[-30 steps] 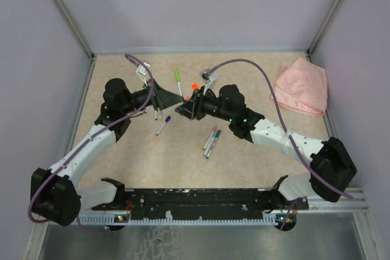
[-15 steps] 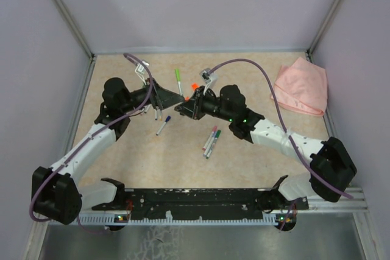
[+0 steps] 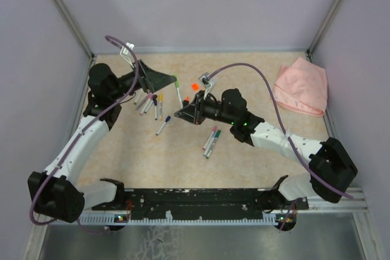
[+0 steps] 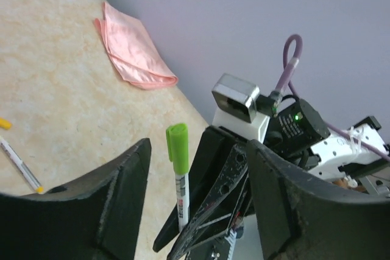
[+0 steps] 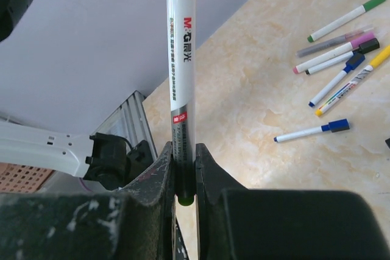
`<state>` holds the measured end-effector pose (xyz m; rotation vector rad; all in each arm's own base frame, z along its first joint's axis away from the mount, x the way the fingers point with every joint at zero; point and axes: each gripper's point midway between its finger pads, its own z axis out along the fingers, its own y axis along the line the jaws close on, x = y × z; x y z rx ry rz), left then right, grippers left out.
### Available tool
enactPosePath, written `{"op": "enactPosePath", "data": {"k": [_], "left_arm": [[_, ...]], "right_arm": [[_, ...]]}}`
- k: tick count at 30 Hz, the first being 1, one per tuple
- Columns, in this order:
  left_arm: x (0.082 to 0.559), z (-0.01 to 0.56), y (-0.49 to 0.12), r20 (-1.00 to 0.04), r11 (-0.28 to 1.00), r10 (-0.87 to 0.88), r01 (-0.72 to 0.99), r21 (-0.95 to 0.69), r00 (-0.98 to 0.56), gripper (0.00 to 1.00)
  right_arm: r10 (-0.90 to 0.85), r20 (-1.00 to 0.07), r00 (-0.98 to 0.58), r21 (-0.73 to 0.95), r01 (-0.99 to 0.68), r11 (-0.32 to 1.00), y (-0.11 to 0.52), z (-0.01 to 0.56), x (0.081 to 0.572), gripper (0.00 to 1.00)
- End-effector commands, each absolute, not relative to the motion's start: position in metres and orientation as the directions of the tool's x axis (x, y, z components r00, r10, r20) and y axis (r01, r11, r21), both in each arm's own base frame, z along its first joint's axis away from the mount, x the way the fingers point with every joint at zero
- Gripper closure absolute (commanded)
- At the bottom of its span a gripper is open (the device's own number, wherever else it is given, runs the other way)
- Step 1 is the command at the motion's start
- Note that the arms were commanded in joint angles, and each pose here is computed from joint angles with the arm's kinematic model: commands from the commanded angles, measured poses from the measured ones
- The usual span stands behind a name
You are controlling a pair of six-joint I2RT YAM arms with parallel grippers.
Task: Open the pen caps
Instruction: Pick up the pen from the center of the board, then open the pen cap from the pen.
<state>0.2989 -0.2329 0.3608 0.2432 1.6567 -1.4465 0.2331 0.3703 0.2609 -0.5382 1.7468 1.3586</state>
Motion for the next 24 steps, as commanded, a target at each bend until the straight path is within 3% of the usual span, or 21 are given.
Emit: {"op": "enactPosePath", "data": {"k": [1, 4, 14, 16, 21, 22, 24], "left_arm": [[0.311, 0.363, -0.229, -0.731, 0.381, -0.382, 0.624, -0.682, -0.565, 0.33], [0.312, 0.357, -0.233, -0.717, 0.383, -0.375, 0.607, -0.697, -0.588, 0.40], [0.308, 0.357, -0.246, -0.708, 0.346, -0.345, 0.617, -0.707, -0.617, 0.48], [0.308, 0.357, -0.248, -0.706, 0.338, -0.342, 0.619, -0.709, -0.621, 0.57], [0.308, 0.356, -0.249, -0.708, 0.333, -0.334, 0.625, -0.706, -0.622, 0.98], [0.307, 0.356, -0.250, -0.710, 0.329, -0.330, 0.629, -0.704, -0.622, 1.00], [0.305, 0.353, -0.250, -0.715, 0.320, -0.320, 0.640, -0.699, -0.622, 1.00]], "right_arm": [[0.215, -0.848, -0.484, 0.527, -0.811, 0.253, 0.371, 0.297, 0.226, 1.00], [0.214, -0.847, -0.486, 0.528, -0.812, 0.247, 0.371, 0.297, 0.226, 1.00], [0.198, -0.842, -0.502, 0.538, -0.812, 0.228, 0.377, 0.295, 0.226, 1.00], [0.190, -0.841, -0.506, 0.539, -0.812, 0.223, 0.380, 0.294, 0.226, 1.00], [0.179, -0.840, -0.513, 0.542, -0.810, 0.222, 0.382, 0.293, 0.228, 1.00], [0.180, -0.839, -0.513, 0.543, -0.810, 0.223, 0.383, 0.293, 0.228, 1.00], [0.185, -0.840, -0.511, 0.542, -0.810, 0.225, 0.382, 0.295, 0.228, 0.83]]}}
